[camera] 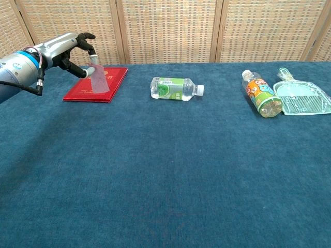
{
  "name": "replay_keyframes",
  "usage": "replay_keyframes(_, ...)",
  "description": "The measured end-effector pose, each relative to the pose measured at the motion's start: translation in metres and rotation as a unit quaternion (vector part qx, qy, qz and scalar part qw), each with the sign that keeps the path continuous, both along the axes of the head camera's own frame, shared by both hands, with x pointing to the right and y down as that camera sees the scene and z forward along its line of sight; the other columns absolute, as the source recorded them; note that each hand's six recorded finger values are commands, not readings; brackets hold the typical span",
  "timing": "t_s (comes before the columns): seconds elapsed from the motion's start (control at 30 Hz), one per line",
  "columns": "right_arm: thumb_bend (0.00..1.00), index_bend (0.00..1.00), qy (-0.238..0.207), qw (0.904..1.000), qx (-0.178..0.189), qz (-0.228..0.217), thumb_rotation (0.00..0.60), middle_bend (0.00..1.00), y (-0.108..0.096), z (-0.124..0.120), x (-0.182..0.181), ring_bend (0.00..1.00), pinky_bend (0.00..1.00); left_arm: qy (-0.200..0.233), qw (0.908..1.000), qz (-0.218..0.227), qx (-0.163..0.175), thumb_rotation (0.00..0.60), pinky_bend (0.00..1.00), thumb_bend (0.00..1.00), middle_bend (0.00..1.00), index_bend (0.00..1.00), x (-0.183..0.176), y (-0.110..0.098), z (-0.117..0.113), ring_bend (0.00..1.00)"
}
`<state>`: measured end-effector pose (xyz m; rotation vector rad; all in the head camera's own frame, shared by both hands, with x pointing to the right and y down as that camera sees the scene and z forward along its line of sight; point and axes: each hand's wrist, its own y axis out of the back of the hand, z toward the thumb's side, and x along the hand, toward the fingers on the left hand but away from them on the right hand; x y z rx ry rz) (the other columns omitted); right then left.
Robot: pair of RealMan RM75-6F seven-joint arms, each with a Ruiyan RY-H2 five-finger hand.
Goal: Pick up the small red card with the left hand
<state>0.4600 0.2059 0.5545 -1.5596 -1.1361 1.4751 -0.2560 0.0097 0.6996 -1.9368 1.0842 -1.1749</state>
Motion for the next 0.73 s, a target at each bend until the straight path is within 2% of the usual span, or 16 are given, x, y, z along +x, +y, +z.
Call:
replay_keyframes(0.13,0.0,0.0,0.0,1.0,0.0,-0.001,0.6,0.0,0.0,0.0,-0.001,0.0,0.0,0.071,0.9969,0.007,-0.033,0.6,0.0,0.52,0.0,0.74,0.021,0.013,-0.012,0.0)
replay_keyframes(0.23,0.0,0.0,0.0,1.0,-0.002,-0.002,0.6,0.0,0.002,0.001,-0.002,0.0,0.0,0.139,0.9871,0.019,-0.077,0.6,0.0,0.52,0.0,0.75,0.04,0.031,-0.024,0.0)
replay_keyframes(0.37,0.0,0.0,-0.001,1.0,-0.001,-0.003,0.6,0.0,0.002,0.0,-0.002,0.0,0.0,0.225,0.9617,0.036,-0.153,0.6,0.0,0.52,0.0,0.75,0.065,0.062,-0.039,0.0)
replay_keyframes(0.47,0.0,0.0,-0.001,1.0,0.003,-0.003,0.6,0.0,0.003,-0.002,-0.002,0.0,0.0,0.264,0.9402,0.051,-0.209,0.6,0.0,0.53,0.0,0.75,0.077,0.086,-0.044,0.0)
replay_keyframes(0.57,0.0,0.0,-0.001,1.0,0.003,0.0,0.6,0.0,0.003,-0.003,0.0,0.0,0.0,0.286,0.9187,0.077,-0.261,0.6,0.0,0.53,0.0,0.75,0.089,0.109,-0.053,0.0)
replay_keyframes(0.73,0.0,0.0,-0.001,1.0,0.004,0.001,0.6,0.0,0.003,-0.004,0.001,0.0,0.0,0.287,0.8998,0.119,-0.307,0.6,0.0,0.53,0.0,0.75,0.096,0.131,-0.064,0.0)
